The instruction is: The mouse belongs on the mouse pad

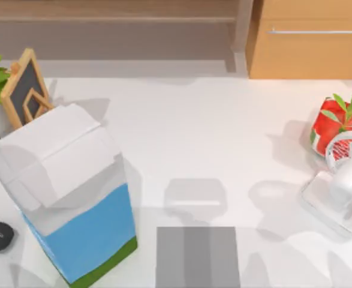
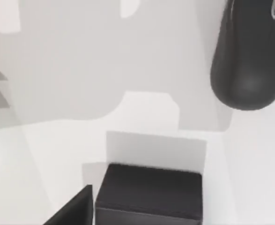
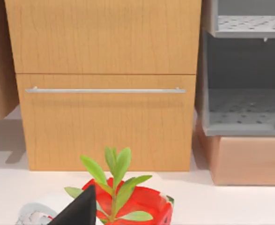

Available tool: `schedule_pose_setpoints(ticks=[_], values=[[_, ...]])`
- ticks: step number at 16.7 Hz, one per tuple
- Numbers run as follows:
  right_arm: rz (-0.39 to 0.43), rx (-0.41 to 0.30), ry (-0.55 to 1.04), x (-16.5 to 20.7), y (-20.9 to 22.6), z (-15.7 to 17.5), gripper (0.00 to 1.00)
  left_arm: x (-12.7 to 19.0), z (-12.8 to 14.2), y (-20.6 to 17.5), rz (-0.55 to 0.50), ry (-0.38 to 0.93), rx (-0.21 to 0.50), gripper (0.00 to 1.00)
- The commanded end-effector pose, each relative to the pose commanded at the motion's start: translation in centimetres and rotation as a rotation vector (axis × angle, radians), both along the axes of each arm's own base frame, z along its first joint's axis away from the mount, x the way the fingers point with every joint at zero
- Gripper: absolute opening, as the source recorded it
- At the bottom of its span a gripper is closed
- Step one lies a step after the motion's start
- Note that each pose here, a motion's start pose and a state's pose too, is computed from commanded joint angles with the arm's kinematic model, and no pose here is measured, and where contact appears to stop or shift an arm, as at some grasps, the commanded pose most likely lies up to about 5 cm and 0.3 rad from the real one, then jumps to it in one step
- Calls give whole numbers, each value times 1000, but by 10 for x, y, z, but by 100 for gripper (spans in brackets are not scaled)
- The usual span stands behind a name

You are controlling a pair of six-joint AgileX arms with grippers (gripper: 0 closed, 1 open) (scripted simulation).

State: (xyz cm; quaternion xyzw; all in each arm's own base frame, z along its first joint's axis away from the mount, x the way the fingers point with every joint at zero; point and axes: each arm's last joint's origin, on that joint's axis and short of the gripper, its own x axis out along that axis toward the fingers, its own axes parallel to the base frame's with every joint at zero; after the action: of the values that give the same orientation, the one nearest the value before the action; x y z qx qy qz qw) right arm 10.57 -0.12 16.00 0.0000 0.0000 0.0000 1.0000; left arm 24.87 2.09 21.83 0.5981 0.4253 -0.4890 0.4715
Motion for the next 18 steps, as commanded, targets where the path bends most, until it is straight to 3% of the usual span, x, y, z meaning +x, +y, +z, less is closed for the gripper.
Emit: schedule_pose_setpoints(ticks=[3,10,18], values=[[0,0,0,0,0,0,100,4,-16,-7,-107,153,-34,100],[0,0,0,0,0,0,100,4,-22,-6,-110,167,-37,100],[0,0,0,0,0,0,100,9,-113,-8,-115,208,-42,100]])
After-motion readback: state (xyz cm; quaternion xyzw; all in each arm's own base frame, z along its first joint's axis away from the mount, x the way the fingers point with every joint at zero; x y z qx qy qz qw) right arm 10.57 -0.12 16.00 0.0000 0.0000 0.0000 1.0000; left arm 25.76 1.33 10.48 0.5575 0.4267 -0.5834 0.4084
